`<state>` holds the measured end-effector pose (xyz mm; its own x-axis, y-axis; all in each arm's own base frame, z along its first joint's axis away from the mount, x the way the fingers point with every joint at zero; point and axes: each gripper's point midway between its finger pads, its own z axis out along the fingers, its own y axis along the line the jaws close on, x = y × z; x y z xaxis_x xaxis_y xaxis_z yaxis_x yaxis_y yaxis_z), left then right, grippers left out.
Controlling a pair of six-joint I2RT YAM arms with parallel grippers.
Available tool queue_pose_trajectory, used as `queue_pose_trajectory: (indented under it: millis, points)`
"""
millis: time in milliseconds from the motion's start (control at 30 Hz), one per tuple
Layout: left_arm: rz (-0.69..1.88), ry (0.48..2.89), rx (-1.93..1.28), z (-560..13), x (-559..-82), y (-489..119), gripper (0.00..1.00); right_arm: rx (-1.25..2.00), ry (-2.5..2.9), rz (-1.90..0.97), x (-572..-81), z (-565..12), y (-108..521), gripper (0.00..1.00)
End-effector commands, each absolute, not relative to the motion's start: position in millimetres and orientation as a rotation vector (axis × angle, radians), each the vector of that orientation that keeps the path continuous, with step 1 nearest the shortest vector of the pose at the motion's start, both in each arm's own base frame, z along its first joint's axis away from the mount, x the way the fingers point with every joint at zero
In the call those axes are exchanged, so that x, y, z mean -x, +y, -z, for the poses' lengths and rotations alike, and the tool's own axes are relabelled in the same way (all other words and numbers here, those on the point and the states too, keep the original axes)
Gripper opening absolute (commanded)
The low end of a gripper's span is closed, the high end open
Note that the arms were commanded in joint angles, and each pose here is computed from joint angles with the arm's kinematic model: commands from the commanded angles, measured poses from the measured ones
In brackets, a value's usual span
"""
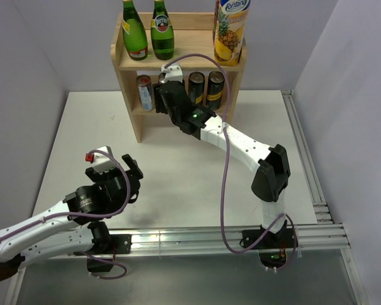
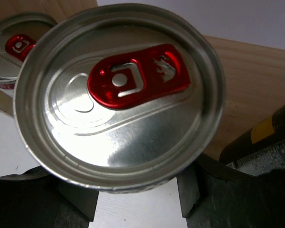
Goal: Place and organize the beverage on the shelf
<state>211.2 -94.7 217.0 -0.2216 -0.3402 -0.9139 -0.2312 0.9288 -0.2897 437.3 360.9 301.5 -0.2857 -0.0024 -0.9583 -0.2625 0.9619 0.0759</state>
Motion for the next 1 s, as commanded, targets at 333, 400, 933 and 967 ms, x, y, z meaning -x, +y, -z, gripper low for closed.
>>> queue_pose_trajectory:
  millis: [333,400,933,967]
  points:
    - [0.177,1.804,0.441,-218,-208,-99,0.98,0.091,1.752,-0.293,-473,-330,356,0.00]
    - [0.173,1.806,0.437,-216,-207,-99,0.98,0.091,1.762,-0.286,-475,-324,357,0.00]
    - [0.184,1.795,0.442,-215,-206,-98,0.98,0.080,1.840,-0.206,-478,-272,349,0.00]
    - [0.186,1.796,0.443,-215,-206,-98,0.98,0.078,1.839,-0.207,-476,-272,349,0.00]
